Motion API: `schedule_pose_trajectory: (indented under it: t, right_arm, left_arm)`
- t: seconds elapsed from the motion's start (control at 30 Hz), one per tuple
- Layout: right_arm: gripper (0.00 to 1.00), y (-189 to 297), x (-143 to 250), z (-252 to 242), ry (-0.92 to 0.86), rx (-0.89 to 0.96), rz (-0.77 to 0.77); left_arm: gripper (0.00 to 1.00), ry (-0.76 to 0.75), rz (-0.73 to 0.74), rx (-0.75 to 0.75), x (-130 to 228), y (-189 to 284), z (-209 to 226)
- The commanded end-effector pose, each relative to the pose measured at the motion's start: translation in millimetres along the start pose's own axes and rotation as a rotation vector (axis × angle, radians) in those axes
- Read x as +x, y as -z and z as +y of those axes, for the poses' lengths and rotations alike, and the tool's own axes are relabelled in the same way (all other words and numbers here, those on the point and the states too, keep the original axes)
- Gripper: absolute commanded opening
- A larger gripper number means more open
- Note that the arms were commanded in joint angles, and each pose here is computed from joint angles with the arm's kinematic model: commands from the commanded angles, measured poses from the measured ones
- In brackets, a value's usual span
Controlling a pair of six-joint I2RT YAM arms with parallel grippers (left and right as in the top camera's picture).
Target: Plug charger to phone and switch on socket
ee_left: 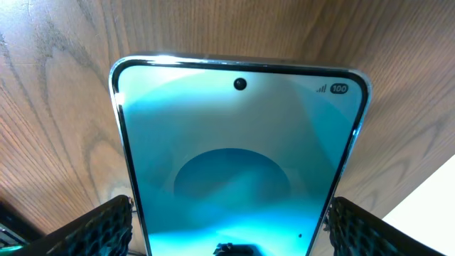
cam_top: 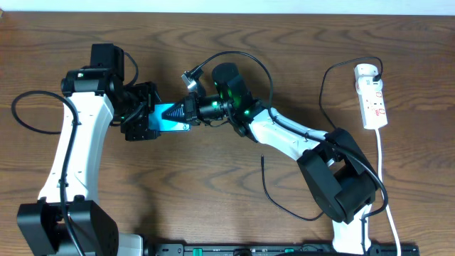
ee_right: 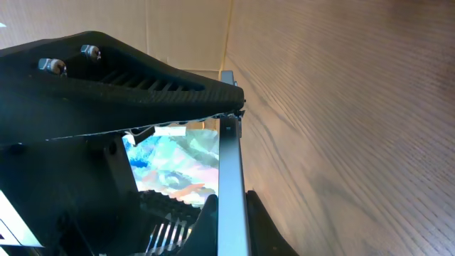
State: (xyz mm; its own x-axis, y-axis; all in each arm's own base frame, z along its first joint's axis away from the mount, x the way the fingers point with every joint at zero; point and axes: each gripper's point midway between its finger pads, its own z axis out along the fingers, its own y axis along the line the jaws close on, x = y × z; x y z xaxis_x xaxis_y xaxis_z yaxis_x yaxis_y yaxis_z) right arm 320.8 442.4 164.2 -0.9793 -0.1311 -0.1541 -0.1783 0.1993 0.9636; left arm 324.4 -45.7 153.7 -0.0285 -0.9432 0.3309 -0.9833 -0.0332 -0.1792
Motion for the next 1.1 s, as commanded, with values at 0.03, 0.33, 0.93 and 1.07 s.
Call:
schedule_pose_trajectory:
  t: [0.03,0.33,0.93,1.07]
  right_arm:
    - [0.02,-0.7,1.1,12.2,0.053,-0.022,0.01]
    - [0.01,5.6,-4.7,-1.4,0.037,0.022,-0.011]
    - [0.01,65.7,-44.8,-65.3,-0.208,0.205,-0.164]
    - [0.02,78.5,-58.3,-65.7,-0.323,0.18,-0.216]
  left_arm:
    - [0.87,-0.104,0.008,0.035,4.1,4.1,-7.9]
    - [0.88,-0.199,0.033,0.075,9.3,4.9,-17.2]
    - [0.88,-0.451,0.121,0.186,29.5,9.6,-38.1]
    - [0.88,-0.49,0.129,0.22,32.8,11.3,-45.0]
